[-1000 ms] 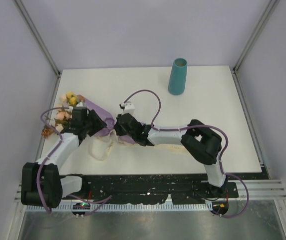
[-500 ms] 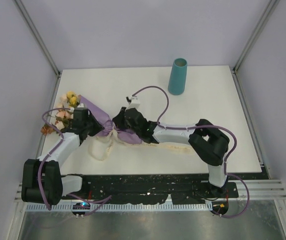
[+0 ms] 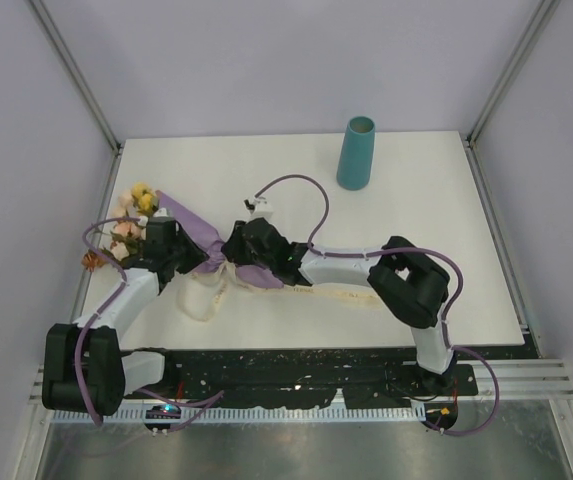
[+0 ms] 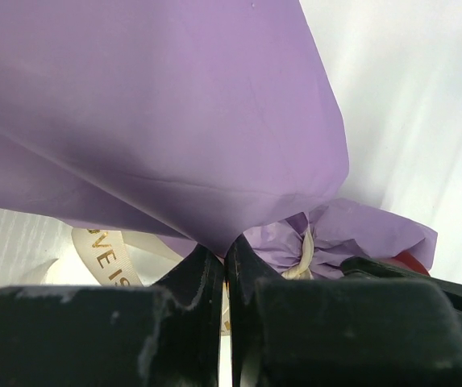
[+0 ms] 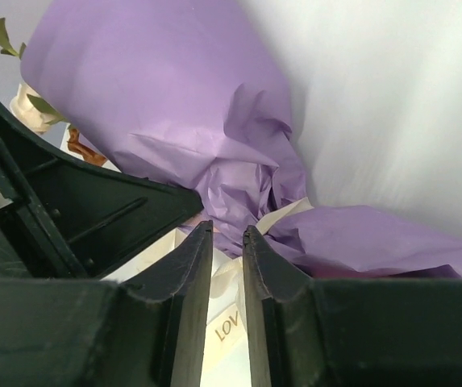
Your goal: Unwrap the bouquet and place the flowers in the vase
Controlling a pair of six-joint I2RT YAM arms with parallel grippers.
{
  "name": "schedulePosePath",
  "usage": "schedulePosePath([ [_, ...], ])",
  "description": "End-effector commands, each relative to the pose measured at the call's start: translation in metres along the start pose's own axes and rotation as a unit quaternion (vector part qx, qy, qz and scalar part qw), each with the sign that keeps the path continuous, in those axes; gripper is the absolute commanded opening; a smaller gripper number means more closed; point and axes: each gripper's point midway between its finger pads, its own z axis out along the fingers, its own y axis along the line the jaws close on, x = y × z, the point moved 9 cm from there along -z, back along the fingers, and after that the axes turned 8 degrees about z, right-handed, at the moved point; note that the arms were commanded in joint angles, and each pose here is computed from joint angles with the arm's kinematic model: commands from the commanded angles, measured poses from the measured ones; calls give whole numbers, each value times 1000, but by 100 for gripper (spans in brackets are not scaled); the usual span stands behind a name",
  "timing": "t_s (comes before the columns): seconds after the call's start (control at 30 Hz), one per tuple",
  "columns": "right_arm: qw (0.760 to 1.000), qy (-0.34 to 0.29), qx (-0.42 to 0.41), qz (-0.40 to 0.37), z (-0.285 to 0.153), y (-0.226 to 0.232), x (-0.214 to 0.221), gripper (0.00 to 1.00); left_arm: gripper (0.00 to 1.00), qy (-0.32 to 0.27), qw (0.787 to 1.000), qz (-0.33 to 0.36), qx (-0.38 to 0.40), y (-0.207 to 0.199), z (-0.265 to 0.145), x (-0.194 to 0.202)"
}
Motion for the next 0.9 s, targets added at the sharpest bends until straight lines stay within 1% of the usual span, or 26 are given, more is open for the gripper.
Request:
schedulePosePath([
  [0.0,1000,2,-7,-4,5,14,-1,28,7,-4,1000,-3,12,-2,-4,0],
  [0.3,998,14,57,-29,17,-4,14,31,7,-3,1000,-4,9,-1,-3,1],
  [0.47,996,21,81,-44,20,-7,18,32,7,-2,1000,-4,10,-1,-3,2],
  [0.5,994,18,98,-51,22,-11,20,32,7,-2,1000,-4,10,-1,-4,2],
  [0.57,992,13,108,-58,23,-7,17,32,8,-2,1000,-4,10,-1,-4,2],
  [0.6,990,24,125,-66,20,-10,21,31,7,-3,1000,-4,9,-1,-4,2],
  [0.63,989,17,133,-70,21,-8,20,30,7,-3,1000,-2,10,-1,-4,2],
  [0.67,986,23,147,-79,17,-9,23,29,7,-2,1000,-2,9,-1,-4,2],
  [0.73,981,10,167,-94,16,-8,23,28,7,-3,1000,-3,7,0,-4,2],
  [0.87,978,12,182,-100,17,-10,24,27,7,-1,1000,-5,7,0,-3,3],
])
